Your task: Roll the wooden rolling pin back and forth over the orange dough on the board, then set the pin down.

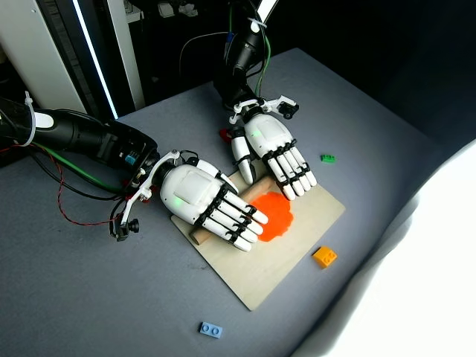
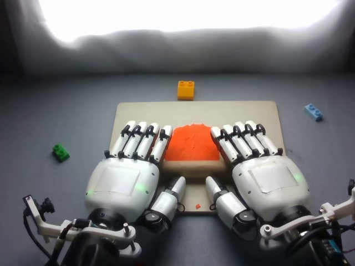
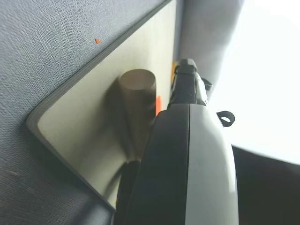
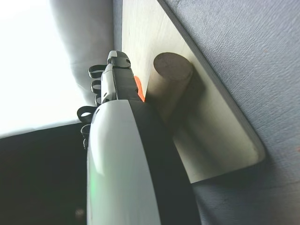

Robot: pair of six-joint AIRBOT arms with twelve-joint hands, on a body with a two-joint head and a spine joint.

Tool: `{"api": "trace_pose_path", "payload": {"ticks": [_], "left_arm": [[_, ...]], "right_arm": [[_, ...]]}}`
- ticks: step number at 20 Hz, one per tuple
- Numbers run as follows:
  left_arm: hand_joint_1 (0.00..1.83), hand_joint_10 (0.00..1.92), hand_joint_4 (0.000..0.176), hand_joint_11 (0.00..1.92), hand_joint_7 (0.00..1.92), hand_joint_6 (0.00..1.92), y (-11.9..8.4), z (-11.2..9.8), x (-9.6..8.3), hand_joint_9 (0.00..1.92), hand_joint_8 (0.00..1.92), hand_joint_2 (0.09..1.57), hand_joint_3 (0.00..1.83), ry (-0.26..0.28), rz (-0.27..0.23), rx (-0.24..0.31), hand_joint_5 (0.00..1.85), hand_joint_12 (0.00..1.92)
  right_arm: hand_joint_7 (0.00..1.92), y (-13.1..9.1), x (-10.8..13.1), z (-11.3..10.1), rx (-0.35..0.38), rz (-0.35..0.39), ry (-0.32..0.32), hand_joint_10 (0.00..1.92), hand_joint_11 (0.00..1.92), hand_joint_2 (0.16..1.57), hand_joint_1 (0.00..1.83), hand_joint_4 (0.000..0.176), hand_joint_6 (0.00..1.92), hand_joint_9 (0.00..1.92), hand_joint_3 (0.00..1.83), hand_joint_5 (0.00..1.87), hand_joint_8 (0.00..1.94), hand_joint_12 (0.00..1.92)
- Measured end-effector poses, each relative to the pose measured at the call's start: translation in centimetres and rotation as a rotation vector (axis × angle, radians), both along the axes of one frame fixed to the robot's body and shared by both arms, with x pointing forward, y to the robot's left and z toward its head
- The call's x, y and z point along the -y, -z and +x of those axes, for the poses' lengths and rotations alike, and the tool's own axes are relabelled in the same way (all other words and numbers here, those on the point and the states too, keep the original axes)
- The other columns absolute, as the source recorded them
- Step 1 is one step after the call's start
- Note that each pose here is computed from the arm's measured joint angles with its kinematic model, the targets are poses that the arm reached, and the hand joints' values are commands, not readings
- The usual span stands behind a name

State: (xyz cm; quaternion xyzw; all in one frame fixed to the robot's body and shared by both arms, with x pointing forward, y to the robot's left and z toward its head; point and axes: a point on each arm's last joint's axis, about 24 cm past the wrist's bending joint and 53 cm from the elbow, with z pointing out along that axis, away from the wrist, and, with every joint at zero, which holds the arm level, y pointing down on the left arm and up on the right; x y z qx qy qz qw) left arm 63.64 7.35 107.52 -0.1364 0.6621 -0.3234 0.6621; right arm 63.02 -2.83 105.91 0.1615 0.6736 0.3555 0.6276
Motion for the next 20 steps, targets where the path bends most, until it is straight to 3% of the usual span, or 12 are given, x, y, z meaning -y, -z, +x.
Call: {"api": "trace_pose_path", "payload": {"ticks": [6, 13, 15, 20], "left_arm": [[0.00, 0.00, 0.000, 0.00, 0.04, 0.01, 0.1, 0.4, 0.1, 0.01, 0.01, 1.57, 0.03, 0.001, -0.002, 0.006, 0.03, 0.00], [0.00, 0.00, 0.000, 0.00, 0.03, 0.00, 0.1, 1.0, -0.1, 0.00, 0.00, 1.57, 0.03, -0.002, -0.006, 0.010, 0.02, 0.00], [0.00, 0.00, 0.000, 0.00, 0.04, 0.00, 0.1, 1.3, -0.1, 0.01, 0.01, 1.57, 0.03, -0.004, -0.009, 0.012, 0.03, 0.00], [0.00, 0.00, 0.000, 0.00, 0.03, 0.01, 0.0, 1.7, 0.0, 0.00, 0.00, 1.57, 0.03, -0.004, -0.010, 0.013, 0.04, 0.00]], "right_arm": [[0.06, -0.2, 0.0, 0.5, 0.002, 0.009, -0.001, 0.01, 0.02, 1.57, 0.00, 0.000, 0.01, 0.03, 0.11, 0.07, 0.01, 0.03], [0.09, -0.6, 0.5, 1.4, 0.015, 0.017, 0.016, 0.00, 0.00, 1.57, 0.00, 0.000, 0.00, 0.07, 0.15, 0.08, 0.00, 0.20], [0.06, -0.5, 0.6, 1.5, 0.013, 0.018, 0.015, 0.00, 0.00, 1.57, 0.00, 0.000, 0.00, 0.03, 0.13, 0.06, 0.00, 0.06], [0.02, -0.4, 0.8, 1.9, 0.012, 0.020, 0.019, 0.00, 0.00, 1.57, 0.00, 0.000, 0.00, 0.01, 0.12, 0.05, 0.00, 0.00]]}}
